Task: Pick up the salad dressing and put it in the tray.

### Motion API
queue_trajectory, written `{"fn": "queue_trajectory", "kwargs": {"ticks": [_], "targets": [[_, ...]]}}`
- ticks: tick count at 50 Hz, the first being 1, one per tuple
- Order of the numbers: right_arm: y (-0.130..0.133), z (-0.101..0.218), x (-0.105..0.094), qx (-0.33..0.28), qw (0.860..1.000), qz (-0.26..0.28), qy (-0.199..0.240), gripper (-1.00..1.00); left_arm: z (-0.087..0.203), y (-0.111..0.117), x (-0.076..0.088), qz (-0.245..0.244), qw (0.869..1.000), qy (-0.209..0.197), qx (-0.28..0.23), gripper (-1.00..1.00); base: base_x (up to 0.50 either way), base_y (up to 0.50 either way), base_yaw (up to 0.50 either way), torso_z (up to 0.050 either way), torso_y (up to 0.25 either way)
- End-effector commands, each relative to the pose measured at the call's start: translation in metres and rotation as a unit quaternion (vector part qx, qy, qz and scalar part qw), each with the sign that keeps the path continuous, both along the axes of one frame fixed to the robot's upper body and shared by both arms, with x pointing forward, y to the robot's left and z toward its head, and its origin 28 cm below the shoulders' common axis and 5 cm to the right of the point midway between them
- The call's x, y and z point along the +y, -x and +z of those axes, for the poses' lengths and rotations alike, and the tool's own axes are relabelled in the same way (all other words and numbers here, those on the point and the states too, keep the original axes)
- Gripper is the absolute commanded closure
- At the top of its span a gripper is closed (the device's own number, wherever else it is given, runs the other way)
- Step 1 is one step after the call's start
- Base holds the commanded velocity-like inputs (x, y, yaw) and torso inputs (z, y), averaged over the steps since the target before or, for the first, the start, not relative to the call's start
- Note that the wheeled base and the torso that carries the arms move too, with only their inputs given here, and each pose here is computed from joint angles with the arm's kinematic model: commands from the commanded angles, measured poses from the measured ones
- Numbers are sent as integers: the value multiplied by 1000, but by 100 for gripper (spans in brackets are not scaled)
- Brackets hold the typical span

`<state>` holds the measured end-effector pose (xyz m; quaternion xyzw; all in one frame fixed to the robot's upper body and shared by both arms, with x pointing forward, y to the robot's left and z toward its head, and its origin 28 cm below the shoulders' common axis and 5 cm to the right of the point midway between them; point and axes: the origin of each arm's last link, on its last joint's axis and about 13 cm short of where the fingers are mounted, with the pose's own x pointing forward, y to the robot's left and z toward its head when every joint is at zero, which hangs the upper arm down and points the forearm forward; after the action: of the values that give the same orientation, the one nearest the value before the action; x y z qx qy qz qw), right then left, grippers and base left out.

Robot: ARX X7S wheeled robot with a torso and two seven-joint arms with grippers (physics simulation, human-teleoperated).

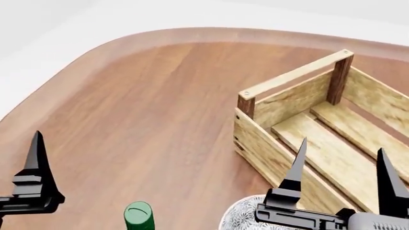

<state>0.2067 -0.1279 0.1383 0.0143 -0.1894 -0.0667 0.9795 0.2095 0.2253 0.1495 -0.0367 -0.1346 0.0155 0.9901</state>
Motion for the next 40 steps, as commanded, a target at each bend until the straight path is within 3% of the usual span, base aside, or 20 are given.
{"fn": "queue_trajectory", "kwargs": {"ticks": [1,23,26,29,33,40], "targets": [[1,-2,0,0,1000,6,1,-100,-2,0,0,-1,1000,1,2,-100,0,0,500,0,0],[0,-3,1,4,1000,8,1,-100,-2,0,0,0,1000,1,4,-100,0,0,500,0,0],[-4,-4,-1,17,1000,-18,9,-100,-2,0,0,0,1000,1,4,-100,0,0,500,0,0],[-5,-4,-1,35,999,-5,-1,-100,-2,0,0,1,1000,1,4,-100,0,0,0,0,0],[-1,-6,0,56,997,20,43,-100,-1,0,0,2,1000,1,3,-100,0,0,0,0,0],[4,-9,-5,93,993,46,55,-100,-1,0,1,3,1000,1,4,-100,0,0,0,0,0]]}}
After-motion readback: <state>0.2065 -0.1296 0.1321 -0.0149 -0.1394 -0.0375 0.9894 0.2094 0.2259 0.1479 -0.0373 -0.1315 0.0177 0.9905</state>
